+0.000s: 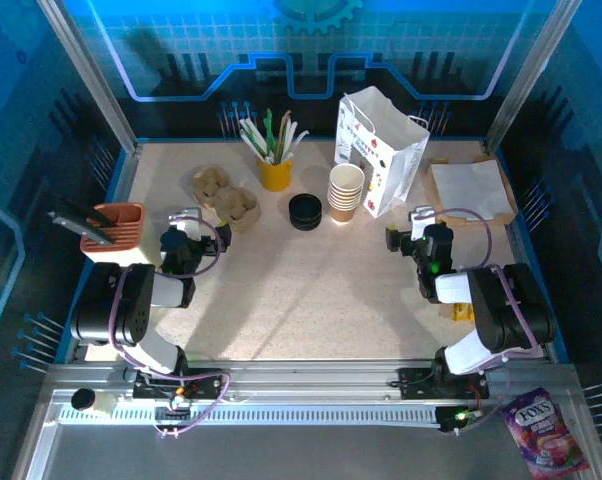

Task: Pack the takeout coffee

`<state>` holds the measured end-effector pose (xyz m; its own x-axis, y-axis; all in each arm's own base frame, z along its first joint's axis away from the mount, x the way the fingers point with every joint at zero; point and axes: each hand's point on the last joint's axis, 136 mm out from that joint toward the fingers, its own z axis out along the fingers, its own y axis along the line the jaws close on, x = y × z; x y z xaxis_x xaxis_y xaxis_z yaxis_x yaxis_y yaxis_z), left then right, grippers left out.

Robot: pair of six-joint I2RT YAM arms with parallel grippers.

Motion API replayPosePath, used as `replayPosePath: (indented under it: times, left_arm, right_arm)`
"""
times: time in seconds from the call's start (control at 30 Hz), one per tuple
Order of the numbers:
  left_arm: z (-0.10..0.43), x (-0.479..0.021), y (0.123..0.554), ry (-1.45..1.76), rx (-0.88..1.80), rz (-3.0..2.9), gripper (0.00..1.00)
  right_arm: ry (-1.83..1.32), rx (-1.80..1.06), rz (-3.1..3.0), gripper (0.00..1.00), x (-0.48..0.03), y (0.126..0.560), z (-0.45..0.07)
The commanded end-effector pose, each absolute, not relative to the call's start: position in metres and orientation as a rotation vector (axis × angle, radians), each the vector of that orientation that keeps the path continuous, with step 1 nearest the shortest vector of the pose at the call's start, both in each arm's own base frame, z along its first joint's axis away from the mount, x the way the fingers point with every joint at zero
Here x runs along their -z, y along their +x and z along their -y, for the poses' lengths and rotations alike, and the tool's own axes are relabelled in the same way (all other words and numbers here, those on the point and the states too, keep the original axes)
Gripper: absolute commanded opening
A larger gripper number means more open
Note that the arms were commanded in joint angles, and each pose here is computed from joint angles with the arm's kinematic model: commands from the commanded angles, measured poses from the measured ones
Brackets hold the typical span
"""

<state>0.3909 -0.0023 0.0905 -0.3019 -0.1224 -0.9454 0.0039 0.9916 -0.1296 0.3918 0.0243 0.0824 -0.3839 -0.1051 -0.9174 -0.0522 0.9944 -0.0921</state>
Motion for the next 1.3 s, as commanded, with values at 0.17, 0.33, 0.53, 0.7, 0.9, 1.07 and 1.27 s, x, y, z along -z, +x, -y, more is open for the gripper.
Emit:
replayPosePath:
  times: [0.17,0.33,0.53,0.7,0.9,1.07,1.27]
  left_arm:
    - [0.006,-0.1,0.389,-0.054,0.137,-1.838,1.0]
    - [0.008,-0.102,0.385,-0.039,0.145,-1.81,1.0]
    - [0.02,-0.104,0.38,0.027,0.189,-1.789,1.0]
    - [0.012,-0.1,0.386,-0.015,0.159,-1.823,1.0]
    - [0.006,-0.104,0.379,-0.044,0.129,-1.78,1.0]
    - [-0.025,-0.108,0.367,-0.23,0.027,-1.705,1.0]
    - [-0.034,-0.108,0.362,-0.279,0.024,-1.686,1.0]
  right_arm:
    - [-0.084,0.057,-1.906,0.99,-0.1,0.4,-0.02]
    - [-0.085,0.057,-1.906,0.99,-0.1,0.4,-0.02]
    - [-0.084,0.057,-1.906,0.99,-0.1,0.4,-0.02]
    - [-0.084,0.058,-1.906,0.99,-0.1,0.4,-0.02]
    - [-0.083,0.058,-1.905,0.99,-0.1,0.4,-0.02]
    - [-0.084,0.058,-1.905,0.99,-0.1,0.4,-0.02]
    - [-0.085,0.057,-1.905,0.99,-0.1,0.4,-0.02]
